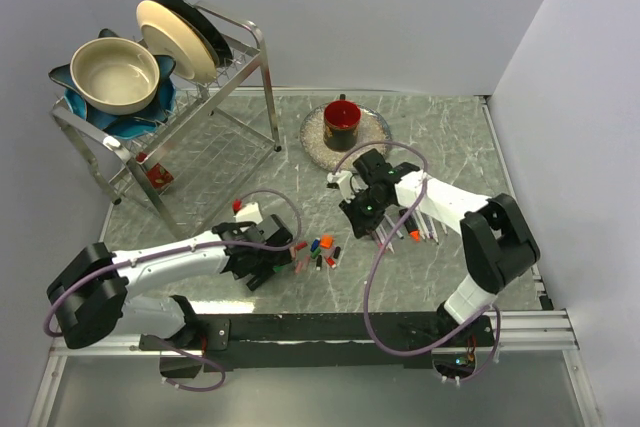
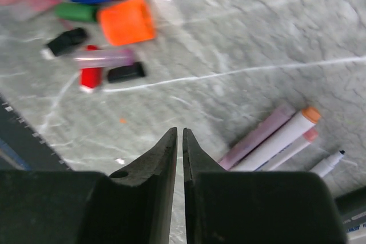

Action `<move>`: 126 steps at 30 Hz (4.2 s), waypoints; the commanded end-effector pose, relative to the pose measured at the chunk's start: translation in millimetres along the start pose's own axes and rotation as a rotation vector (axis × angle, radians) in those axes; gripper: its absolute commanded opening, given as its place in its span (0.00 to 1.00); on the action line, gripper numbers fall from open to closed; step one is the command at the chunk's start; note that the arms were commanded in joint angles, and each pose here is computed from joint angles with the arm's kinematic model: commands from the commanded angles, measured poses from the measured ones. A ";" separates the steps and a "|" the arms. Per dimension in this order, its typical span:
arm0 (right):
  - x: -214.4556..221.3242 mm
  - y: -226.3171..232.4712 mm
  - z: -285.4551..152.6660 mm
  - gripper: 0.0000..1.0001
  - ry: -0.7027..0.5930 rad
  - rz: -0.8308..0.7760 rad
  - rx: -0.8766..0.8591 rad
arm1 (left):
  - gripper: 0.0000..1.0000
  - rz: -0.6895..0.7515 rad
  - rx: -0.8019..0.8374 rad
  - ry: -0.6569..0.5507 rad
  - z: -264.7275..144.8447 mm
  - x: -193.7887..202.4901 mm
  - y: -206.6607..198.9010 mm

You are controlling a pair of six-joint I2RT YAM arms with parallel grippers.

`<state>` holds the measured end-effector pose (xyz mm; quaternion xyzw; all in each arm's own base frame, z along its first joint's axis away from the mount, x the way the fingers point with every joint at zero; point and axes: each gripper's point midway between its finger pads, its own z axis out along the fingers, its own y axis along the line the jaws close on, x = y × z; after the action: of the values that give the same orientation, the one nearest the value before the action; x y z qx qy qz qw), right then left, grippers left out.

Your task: Open the pen caps

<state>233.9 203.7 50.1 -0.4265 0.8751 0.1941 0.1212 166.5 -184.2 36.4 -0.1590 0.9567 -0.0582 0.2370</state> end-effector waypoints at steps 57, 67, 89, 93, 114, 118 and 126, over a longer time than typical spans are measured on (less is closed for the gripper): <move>-46.6 92.2 -132.4 0.69 -0.630 -0.321 -0.406 | 0.01 -0.074 0.967 -0.425 -156.5 -99.2 -176.0; -67.1 57.8 -125.4 0.73 -0.730 -0.162 -0.180 | 0.01 -0.193 0.935 -0.399 -145.1 -118.4 -228.3; -85.9 29.3 -111.9 0.25 -0.746 0.101 -0.121 | 0.01 -0.223 1.029 -0.309 -146.8 -97.3 -261.6; -84.8 38.6 -111.0 0.00 -0.719 0.072 -0.165 | 0.01 -0.220 1.035 -0.299 -146.6 -95.3 -262.5; -63.2 50.2 -108.8 0.00 -0.583 -0.158 -0.276 | 0.58 -0.258 1.110 -0.276 -154.4 -117.2 -226.0; -64.4 47.3 -106.0 0.00 -0.578 -0.136 -0.271 | 0.57 -0.269 1.108 -0.246 -148.2 -113.4 -231.0; -64.6 45.3 -104.1 0.00 -0.576 -0.131 -0.263 | 0.36 -0.285 1.082 -0.207 -136.9 -107.7 -236.6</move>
<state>223.7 224.0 169.4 -0.4150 0.7528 0.4117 0.3025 263.5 -352.7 216.4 -0.1538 0.7606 -0.5057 0.3769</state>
